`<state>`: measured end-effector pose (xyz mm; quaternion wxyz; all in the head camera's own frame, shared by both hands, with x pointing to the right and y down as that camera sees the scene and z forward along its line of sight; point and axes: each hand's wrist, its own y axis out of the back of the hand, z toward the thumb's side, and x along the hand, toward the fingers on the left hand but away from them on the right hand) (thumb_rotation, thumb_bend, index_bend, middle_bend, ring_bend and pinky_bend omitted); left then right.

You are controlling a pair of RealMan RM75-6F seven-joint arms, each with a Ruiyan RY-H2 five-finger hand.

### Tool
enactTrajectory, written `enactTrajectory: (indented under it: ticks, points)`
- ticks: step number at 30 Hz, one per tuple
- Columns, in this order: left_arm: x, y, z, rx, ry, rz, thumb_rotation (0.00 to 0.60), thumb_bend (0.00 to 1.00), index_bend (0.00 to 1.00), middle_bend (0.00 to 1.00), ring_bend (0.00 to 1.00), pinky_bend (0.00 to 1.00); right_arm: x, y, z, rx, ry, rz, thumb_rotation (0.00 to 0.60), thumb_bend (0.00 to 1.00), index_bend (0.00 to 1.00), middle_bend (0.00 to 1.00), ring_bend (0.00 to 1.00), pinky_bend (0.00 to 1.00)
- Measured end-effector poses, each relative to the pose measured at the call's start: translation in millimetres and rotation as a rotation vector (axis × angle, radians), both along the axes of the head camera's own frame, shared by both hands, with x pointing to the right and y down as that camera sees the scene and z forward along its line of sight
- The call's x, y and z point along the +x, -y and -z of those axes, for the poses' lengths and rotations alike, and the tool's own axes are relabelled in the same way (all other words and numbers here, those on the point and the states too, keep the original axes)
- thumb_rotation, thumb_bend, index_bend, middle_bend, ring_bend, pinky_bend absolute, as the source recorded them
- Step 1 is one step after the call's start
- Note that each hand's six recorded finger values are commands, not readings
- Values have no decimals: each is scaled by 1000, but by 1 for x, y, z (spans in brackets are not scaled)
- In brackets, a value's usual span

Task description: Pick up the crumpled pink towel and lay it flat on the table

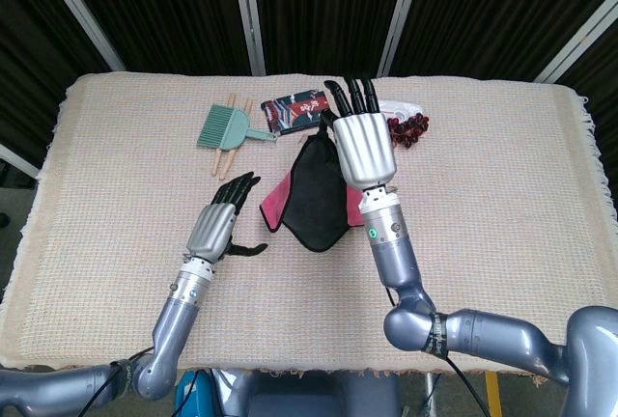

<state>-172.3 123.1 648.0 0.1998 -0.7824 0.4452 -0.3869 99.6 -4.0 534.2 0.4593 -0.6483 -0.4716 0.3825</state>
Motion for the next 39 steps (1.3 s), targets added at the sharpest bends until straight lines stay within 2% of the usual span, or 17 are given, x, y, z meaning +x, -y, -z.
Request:
enactTrajectory:
  ticks: [8,13,16,23,29,39]
  points:
    - [11,7,-8,32,7,33,600,13,30,0,0,0,1,-4,-4,-10,-11,-3,600,470,615,201,81,0]
    - [14,16,-14,102,39,47,600,17,29,0,0,0,0,-8,-4,-12,-14,5,600,469,614,201,81,0]
    - [18,19,-22,121,40,61,600,16,29,0,0,0,-2,-10,-4,-12,-18,13,600,469,615,200,81,0]
    - [38,22,-31,91,-23,82,600,16,27,0,0,0,-6,-15,-6,-23,-13,22,600,469,614,201,81,0]
    - [48,14,-28,58,-75,78,600,17,22,0,0,0,-8,-18,-6,-24,-13,26,600,469,614,201,81,0]
    - [50,6,-36,36,-57,65,600,33,17,0,0,0,-12,-22,-7,-34,-9,30,600,469,615,201,81,0]
